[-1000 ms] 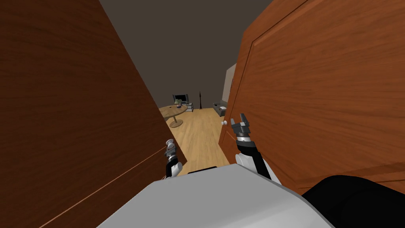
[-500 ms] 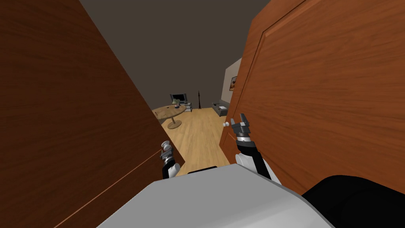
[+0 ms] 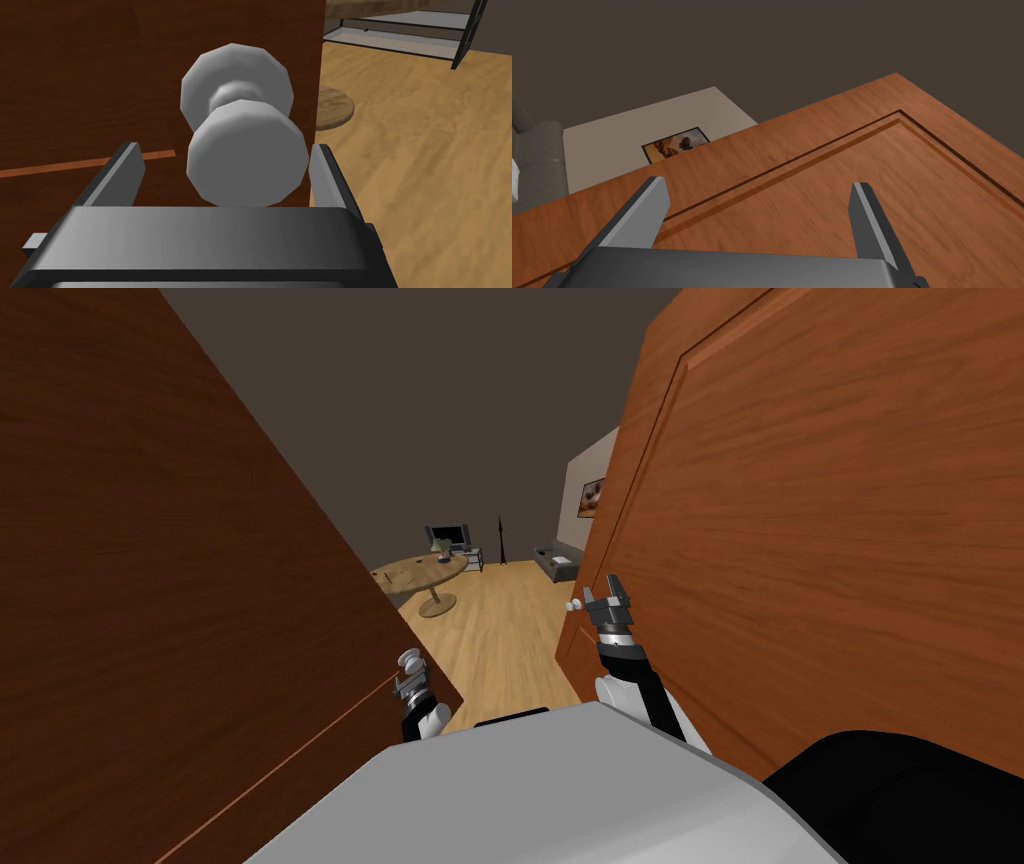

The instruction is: Push the door open

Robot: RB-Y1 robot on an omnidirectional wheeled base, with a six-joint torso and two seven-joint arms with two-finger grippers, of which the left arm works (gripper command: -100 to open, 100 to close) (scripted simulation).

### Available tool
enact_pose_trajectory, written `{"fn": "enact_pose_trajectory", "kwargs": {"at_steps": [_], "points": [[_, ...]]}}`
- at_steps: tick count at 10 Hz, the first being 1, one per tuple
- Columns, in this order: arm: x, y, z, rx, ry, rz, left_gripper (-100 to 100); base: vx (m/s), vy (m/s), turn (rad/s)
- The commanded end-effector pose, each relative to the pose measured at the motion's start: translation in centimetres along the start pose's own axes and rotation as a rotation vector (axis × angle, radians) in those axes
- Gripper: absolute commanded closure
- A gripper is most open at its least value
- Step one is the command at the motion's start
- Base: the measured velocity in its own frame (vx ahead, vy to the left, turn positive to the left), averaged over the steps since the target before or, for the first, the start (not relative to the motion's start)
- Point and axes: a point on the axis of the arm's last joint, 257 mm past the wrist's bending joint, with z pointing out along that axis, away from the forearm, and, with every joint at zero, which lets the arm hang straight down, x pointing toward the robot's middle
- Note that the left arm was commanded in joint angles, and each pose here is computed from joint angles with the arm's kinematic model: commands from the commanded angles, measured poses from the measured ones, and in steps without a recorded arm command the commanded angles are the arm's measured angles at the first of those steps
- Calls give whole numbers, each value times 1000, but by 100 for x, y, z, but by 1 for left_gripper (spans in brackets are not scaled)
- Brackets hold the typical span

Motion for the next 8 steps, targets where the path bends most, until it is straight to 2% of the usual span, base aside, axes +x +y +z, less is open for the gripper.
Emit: {"fn": "enact_pose_trajectory", "kwargs": {"at_steps": [1,3,4,5,6,7,8], "points": [[39,-294,49,63,17,1,100,85,9,-84],[39,-294,49,63,17,1,100,66,26,-5],[37,-434,44,98,16,-1,100,76,27,-82],[35,-501,39,115,15,-2,100,109,32,-23],[35,-501,39,115,15,-2,100,78,18,1],[28,-631,22,149,13,-5,100,102,25,-122],[28,-631,22,149,13,-5,100,96,24,-53]]}}
